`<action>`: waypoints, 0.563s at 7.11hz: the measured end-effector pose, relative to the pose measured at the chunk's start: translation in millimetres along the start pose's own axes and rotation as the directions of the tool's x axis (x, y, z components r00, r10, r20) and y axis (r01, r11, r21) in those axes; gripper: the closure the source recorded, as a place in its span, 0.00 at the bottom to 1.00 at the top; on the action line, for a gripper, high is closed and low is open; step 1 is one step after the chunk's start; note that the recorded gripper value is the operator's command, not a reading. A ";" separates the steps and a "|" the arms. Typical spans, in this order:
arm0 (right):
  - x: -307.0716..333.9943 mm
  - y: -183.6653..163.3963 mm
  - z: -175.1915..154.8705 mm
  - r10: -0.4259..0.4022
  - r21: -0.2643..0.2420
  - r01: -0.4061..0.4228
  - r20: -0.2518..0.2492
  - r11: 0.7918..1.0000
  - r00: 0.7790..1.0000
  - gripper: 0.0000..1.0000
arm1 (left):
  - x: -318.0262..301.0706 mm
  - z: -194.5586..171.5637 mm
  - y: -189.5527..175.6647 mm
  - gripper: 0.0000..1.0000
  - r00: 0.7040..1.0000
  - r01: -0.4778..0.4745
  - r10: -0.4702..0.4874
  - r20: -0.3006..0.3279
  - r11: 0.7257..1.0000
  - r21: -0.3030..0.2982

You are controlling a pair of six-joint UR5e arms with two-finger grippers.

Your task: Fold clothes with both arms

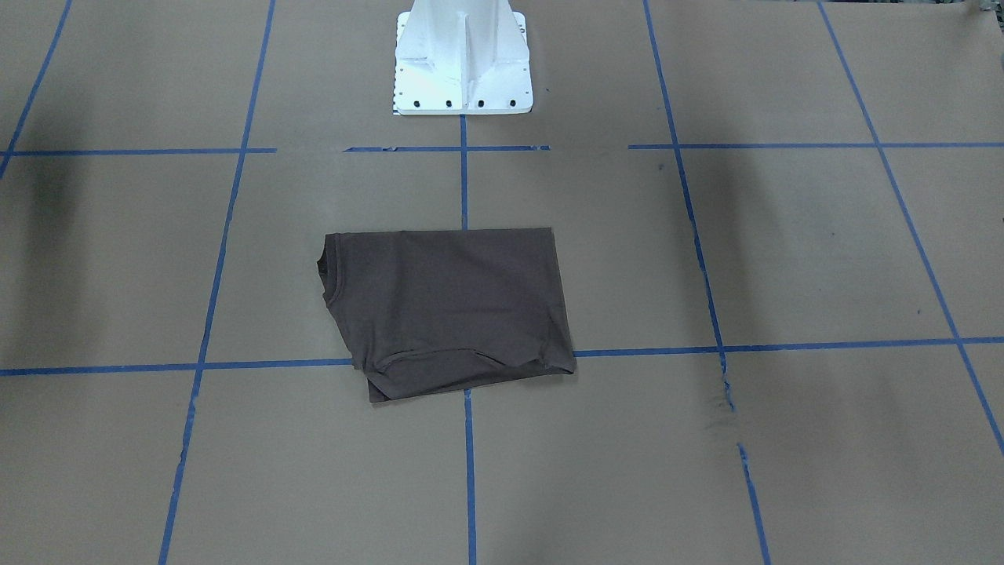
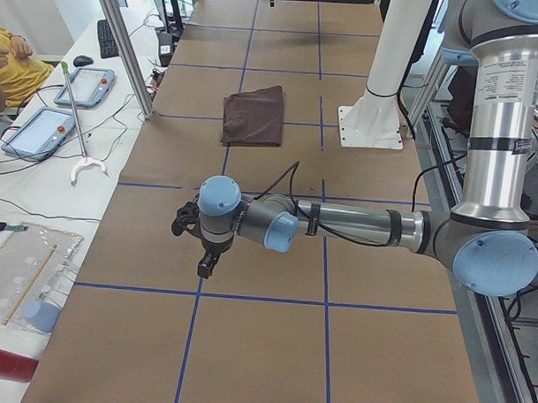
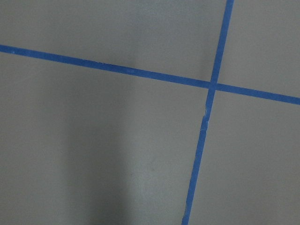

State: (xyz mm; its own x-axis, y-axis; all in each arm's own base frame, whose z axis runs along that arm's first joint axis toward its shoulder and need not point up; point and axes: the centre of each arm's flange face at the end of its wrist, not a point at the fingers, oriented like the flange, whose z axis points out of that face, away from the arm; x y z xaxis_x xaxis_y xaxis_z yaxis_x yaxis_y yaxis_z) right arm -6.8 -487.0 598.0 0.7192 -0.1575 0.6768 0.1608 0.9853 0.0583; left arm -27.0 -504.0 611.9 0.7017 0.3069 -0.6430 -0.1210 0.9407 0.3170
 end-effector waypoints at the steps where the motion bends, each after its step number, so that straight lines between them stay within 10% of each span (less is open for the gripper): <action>1: 2.2 5.9 2.2 0.005 -0.004 -0.005 0.021 1.000 1.000 0.00 | -6.7 0.6 5.8 0.00 1.000 0.013 -0.012 0.020 0.999 -0.031; 4: 15.2 18.0 3.1 0.023 -0.004 -0.022 0.037 1.000 0.999 0.00 | -12.6 6.3 30.6 0.00 0.994 0.109 -0.108 0.017 0.990 -0.084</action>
State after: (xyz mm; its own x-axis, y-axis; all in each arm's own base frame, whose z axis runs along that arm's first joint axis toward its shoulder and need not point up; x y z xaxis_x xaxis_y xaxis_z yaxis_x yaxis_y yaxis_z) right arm 4.9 -471.5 611.5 0.6970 -0.1326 0.7047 0.1473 0.9883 0.0402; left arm -35.1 -480.0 634.1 0.7224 0.2010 -0.6616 -0.1024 0.9774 0.1852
